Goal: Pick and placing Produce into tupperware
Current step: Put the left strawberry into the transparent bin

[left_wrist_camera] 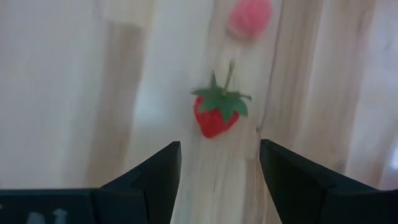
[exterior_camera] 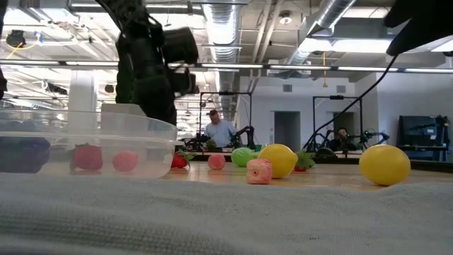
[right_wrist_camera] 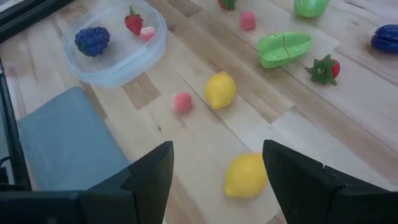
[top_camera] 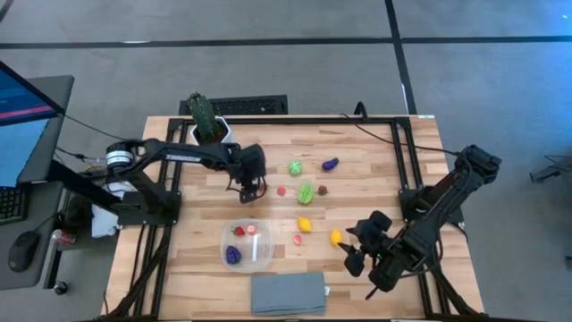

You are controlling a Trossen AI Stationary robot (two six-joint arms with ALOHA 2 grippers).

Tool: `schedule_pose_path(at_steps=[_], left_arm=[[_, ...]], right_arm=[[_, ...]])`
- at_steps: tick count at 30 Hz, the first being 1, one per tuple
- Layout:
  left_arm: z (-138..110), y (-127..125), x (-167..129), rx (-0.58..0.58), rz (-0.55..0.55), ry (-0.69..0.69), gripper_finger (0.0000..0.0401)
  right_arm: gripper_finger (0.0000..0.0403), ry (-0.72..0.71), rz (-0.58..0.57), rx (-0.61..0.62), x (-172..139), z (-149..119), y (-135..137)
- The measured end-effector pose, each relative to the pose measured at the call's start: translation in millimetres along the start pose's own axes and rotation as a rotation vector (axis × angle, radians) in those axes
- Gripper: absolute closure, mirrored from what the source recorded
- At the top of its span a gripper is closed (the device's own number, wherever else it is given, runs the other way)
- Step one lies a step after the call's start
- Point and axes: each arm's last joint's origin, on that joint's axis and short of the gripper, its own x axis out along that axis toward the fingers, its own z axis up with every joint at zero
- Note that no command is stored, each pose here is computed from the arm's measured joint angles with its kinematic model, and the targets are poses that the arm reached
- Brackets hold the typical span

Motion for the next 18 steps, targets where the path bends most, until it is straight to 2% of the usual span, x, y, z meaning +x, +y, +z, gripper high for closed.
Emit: schedule_pose_path(at_steps=[5,18], left_arm=[[2,2,15,-0.002,-0.004,0.011,0.0193],[7,3,25,0.013,-0.002,-0.021,0.0193]], right_arm=[[0.0132,0.005,0.007,0.028,1,1,1],[0.0132,0.016,0.006,0.026,0,-1,0]])
